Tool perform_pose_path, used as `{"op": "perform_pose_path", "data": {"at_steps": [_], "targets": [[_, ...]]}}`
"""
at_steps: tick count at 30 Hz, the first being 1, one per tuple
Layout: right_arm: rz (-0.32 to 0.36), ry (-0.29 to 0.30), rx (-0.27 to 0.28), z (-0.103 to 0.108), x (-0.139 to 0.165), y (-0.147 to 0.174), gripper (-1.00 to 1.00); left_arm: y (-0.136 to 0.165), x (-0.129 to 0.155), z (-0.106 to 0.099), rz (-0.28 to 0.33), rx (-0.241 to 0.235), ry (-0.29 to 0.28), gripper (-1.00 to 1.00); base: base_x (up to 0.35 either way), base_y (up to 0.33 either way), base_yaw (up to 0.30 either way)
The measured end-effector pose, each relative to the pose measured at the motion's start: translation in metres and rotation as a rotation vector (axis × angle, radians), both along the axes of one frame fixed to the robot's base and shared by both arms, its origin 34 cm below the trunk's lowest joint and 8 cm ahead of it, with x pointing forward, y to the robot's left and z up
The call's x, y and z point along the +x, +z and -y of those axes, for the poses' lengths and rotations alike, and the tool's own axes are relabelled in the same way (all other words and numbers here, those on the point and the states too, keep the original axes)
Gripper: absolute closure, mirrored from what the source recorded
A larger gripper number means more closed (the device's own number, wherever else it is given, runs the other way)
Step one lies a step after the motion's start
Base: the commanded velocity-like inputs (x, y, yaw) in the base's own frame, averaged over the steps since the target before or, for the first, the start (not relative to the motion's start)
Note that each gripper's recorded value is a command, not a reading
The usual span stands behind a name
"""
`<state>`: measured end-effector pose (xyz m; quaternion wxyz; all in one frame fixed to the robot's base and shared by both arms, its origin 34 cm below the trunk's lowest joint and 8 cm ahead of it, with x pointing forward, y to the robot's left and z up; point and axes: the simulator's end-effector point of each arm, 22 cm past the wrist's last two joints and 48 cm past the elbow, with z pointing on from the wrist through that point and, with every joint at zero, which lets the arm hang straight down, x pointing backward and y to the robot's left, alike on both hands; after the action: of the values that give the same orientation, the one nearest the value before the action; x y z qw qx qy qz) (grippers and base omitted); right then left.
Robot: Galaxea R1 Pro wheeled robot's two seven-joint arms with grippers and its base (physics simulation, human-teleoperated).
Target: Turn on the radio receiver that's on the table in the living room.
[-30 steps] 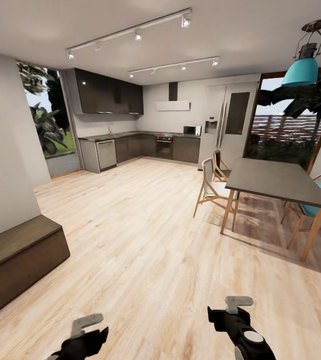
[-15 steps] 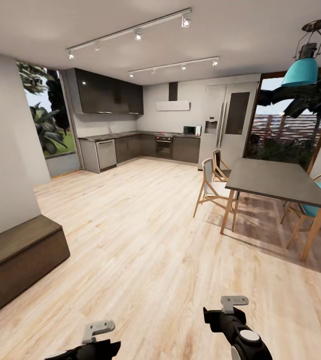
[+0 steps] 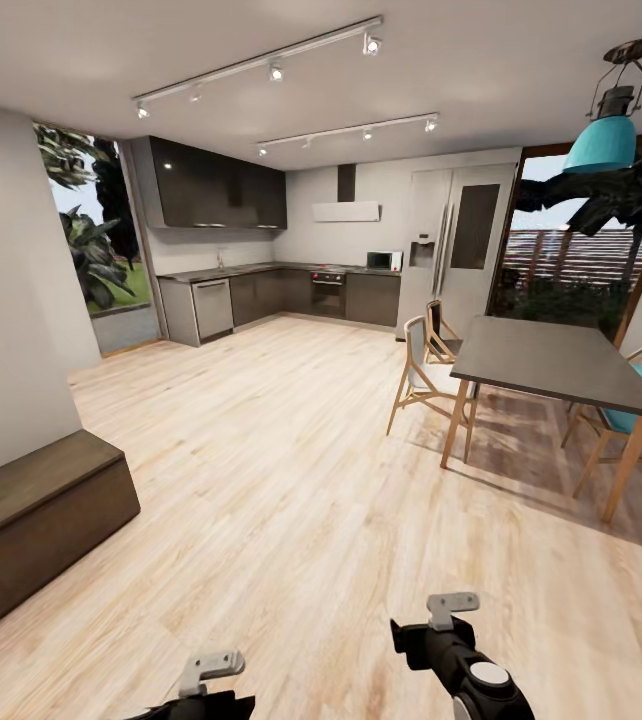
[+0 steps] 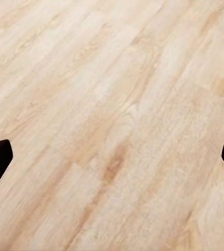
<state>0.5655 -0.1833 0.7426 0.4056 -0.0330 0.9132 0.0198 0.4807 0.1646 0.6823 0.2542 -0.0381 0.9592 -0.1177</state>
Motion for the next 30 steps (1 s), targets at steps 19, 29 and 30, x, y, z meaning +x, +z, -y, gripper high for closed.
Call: {"op": "perform_pose_path", "data": {"at_steps": [19, 29, 30], "targets": [[-0.004, 0.013, 0.008, -0.0044, -0.0011, -0.0016, -1.00, -0.0013, -0.0008, 0.0007, -0.004, -0.001, 0.000, -1.00, 0.000, 0.000, -0.241], [-0.004, 0.013, 0.008, -0.0044, -0.0011, -0.0016, -1.00, -0.0014, -0.0009, 0.0007, -0.004, -0.001, 0.000, -1.00, 0.000, 0.000, -0.300], [-0.004, 0.013, 0.008, -0.0044, -0.0011, -0.0016, -1.00, -0.0016, -0.0010, 0.0007, -0.005, -0.001, 0.000, -1.00, 0.000, 0.000, -0.300]]}}
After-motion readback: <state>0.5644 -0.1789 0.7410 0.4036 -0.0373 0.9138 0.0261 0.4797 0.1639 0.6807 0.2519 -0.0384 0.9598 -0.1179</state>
